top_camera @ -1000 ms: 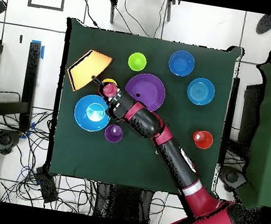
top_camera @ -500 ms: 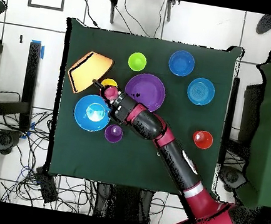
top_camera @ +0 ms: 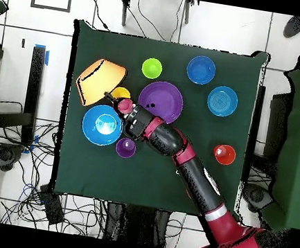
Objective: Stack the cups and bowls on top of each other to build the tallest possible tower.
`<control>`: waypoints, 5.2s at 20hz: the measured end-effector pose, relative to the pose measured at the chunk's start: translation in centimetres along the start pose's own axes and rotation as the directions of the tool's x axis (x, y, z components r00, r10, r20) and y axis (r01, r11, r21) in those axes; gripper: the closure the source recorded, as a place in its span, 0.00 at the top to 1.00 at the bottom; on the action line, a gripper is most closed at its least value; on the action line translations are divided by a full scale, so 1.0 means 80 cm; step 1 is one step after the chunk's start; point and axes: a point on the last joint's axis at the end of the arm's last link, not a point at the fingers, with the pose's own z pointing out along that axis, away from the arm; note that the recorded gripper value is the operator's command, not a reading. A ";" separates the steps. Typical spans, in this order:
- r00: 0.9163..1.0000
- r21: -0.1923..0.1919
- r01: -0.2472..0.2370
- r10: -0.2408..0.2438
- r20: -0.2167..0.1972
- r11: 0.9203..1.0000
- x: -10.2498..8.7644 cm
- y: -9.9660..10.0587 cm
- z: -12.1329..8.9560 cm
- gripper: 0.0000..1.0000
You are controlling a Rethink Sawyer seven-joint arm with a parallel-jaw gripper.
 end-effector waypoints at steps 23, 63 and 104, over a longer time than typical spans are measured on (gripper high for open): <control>0.995 0.048 0.062 -0.058 -0.080 0.997 0.013 -0.022 -0.012 0.00; 0.992 0.108 0.077 -0.065 -0.107 0.991 0.000 -0.047 -0.043 1.00; 0.961 0.396 0.274 -0.232 -0.151 0.877 -0.036 -0.071 -0.099 1.00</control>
